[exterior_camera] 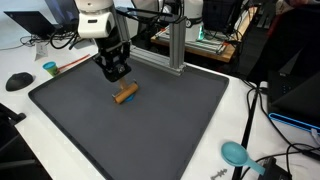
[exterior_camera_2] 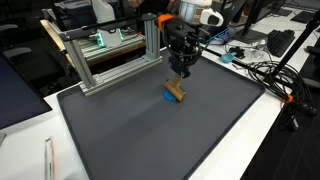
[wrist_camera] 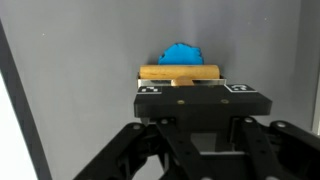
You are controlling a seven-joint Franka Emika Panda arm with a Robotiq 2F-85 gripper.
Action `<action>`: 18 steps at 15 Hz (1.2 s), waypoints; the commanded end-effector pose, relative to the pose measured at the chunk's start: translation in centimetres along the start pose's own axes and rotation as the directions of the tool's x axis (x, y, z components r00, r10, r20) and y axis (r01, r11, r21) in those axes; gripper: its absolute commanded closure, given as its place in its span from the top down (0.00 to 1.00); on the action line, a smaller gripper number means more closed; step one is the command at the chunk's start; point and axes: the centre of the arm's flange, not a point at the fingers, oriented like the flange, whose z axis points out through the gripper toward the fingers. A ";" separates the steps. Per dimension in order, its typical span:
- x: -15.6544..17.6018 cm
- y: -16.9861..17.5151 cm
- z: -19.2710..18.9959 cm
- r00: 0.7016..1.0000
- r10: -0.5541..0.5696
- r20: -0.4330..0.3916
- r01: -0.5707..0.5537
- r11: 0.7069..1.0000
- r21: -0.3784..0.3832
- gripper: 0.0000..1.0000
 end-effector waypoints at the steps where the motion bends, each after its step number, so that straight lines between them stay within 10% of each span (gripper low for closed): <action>1: -0.9 0.0 4.8 0.998 -0.003 0.062 0.001 0.999 0.040 0.22; 18: -1.7 0.1 5.3 0.997 -0.002 0.082 -0.002 0.999 0.047 0.22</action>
